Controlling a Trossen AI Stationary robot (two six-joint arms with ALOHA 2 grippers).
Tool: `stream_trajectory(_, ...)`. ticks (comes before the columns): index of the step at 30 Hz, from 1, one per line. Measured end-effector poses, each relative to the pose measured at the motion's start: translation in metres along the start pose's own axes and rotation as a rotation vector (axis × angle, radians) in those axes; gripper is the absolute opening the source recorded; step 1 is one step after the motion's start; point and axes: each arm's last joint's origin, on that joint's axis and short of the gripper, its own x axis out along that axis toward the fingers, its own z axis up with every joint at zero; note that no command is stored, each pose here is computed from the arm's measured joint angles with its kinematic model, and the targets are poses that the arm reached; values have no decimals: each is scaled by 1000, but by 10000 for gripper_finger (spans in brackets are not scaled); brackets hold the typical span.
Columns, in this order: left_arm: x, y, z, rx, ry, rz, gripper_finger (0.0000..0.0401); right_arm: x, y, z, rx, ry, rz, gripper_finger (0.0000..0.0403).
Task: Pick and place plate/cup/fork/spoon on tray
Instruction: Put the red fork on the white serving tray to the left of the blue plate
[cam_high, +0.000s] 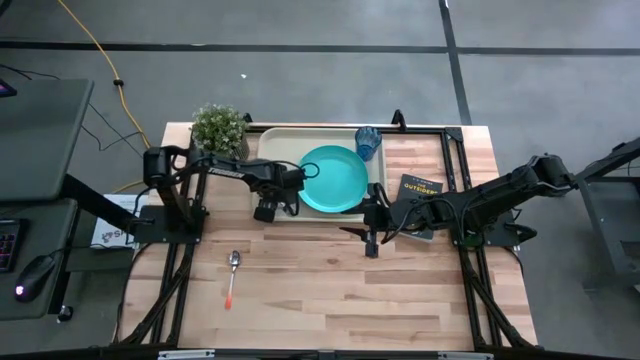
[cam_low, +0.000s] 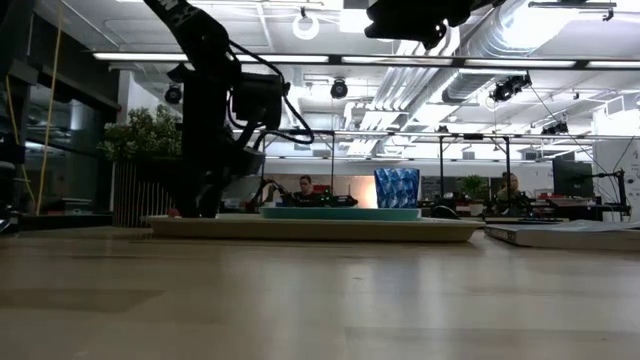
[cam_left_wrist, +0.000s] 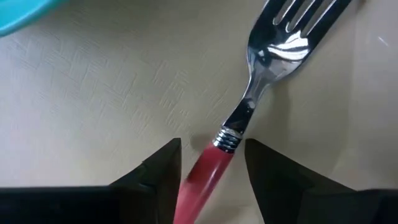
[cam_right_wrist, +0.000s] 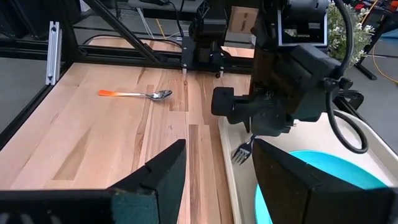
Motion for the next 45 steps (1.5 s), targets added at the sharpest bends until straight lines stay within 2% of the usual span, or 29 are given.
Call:
stream_trajectory(6,3,-1,1,23,17,1,110,0,0,0,-1,3,0,177)
stream_trajectory(12,-17,5,-1,-14,25,29,19,0,0,0,-1,3,0,177)
stream_trajectory(16,-41,8,-4,-79,14,54,20,0,0,0,-1,3,0,177)
stream_trajectory(22,-83,4,-25,-210,-35,98,10,0,0,-1,-3,11,1,177)
stream_trajectory(25,-100,0,-36,-342,-80,106,5,0,0,-1,-3,12,7,177)
stream_trajectory(29,-117,-2,-40,-641,-229,145,5,0,0,-1,-3,10,8,177)
stream_trajectory(34,-119,-8,-24,-932,-523,281,4,0,0,-1,-1,10,8,177)
stream_trajectory(37,-108,-9,-11,-1111,-702,257,4,0,0,-1,-1,10,8,177)
stream_trajectory(39,-94,-12,-4,-1172,-760,203,4,0,0,-1,-1,10,8,177)
stream_trajectory(41,-81,-13,4,-1181,-772,193,5,0,0,-1,-1,10,8,177)
stream_trajectory(45,-56,-7,8,-1252,-704,211,6,0,0,-1,-1,11,17,177)
